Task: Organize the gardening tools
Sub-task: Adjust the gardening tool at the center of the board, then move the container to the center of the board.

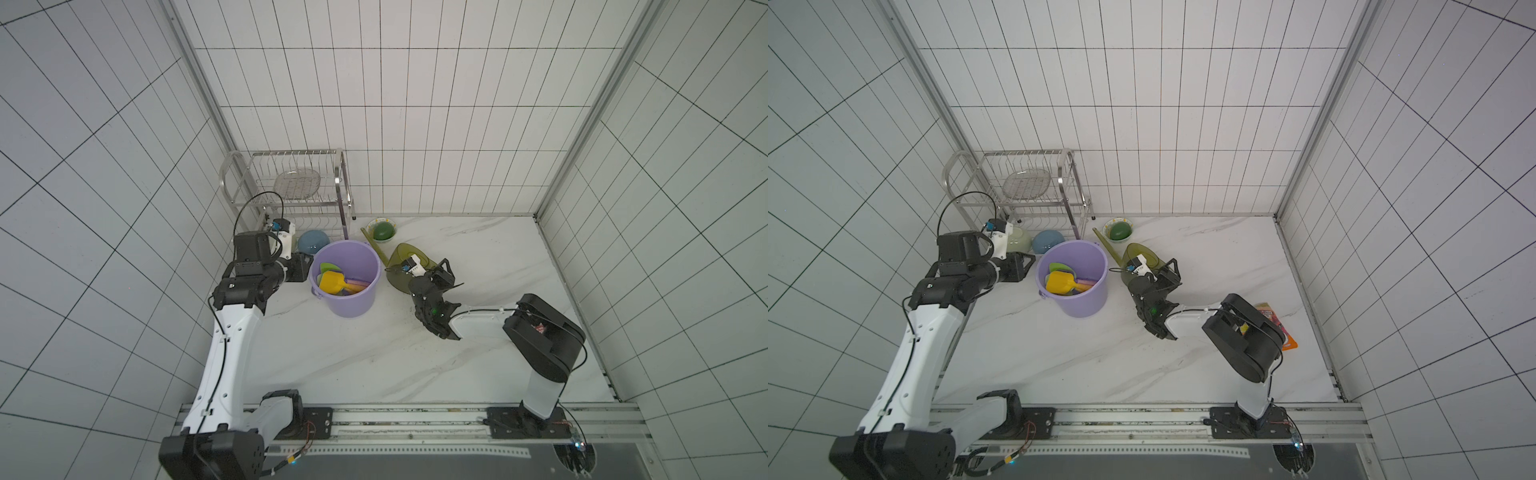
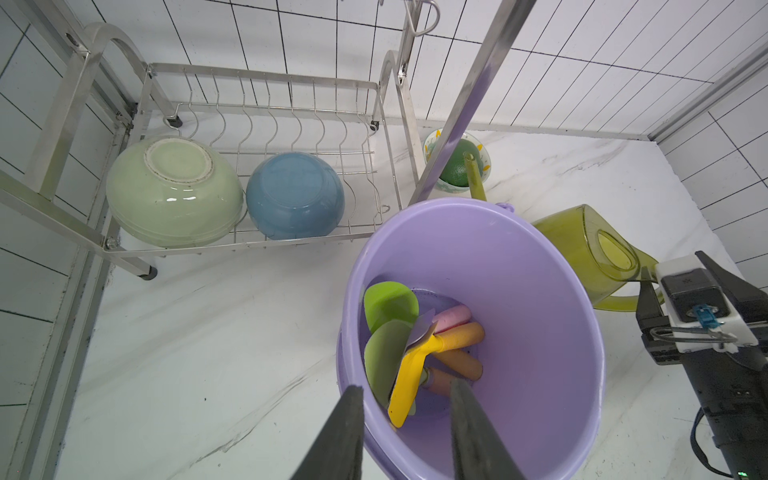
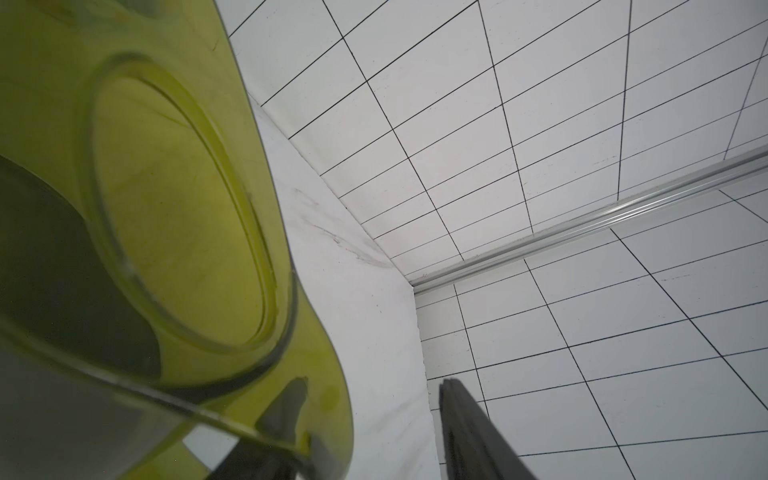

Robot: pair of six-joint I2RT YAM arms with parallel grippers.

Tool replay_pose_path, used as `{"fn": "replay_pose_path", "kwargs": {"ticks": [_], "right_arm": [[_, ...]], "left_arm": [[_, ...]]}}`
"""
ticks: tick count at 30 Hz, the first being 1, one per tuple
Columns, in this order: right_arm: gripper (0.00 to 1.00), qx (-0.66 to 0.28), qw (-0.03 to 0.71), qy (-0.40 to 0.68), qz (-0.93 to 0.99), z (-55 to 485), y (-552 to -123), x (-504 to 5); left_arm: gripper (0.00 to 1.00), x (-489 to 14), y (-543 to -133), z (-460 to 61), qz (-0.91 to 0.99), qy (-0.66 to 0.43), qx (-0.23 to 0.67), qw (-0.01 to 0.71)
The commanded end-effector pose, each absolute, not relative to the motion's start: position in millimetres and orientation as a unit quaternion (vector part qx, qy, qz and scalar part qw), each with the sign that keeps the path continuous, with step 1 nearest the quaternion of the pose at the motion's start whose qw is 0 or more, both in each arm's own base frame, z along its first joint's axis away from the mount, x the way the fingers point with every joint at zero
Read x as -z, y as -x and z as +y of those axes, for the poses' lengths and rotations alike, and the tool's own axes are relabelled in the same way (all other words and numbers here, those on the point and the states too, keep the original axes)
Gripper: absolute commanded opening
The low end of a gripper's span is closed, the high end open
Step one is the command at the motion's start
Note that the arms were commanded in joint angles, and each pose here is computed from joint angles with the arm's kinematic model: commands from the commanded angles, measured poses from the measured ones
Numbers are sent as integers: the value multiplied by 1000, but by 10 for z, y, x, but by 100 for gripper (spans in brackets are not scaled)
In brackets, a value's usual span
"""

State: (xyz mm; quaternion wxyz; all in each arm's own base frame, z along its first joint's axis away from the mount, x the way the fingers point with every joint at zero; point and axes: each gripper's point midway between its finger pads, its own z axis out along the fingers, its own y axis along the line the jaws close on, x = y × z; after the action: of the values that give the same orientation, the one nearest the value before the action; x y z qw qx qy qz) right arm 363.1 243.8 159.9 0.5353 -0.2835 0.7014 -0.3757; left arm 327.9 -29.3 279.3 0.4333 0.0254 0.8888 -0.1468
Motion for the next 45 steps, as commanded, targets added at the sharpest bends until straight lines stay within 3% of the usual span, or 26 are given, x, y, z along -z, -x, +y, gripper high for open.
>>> {"fn": "replay_pose_path", "kwargs": {"ticks": [1,13,22,35,41,45], "right_arm": [[61,333,548,257,723,2409,-3554,-1715],[83,138,525,209,813,2163,-3258,-2065],[88,8,492,160,856,1861,-3188,-2229],[100,-39,435,12,900,842,-3539,-1902],[99,-53,414,-56,907,371,-3642,-1600],[99,-34,416,-87,904,88,-3704,-1445]], "left_arm": [[37,-2876,-3264,-280,882,-34,142,447],[38,-2888,-3311,-41,881,-21,105,462],[39,-2726,-3350,241,883,-4,74,464],[43,-1954,-3287,833,907,47,15,419],[58,-1515,-3241,684,917,21,51,394],[79,-1365,-3281,531,913,6,86,398]]}}
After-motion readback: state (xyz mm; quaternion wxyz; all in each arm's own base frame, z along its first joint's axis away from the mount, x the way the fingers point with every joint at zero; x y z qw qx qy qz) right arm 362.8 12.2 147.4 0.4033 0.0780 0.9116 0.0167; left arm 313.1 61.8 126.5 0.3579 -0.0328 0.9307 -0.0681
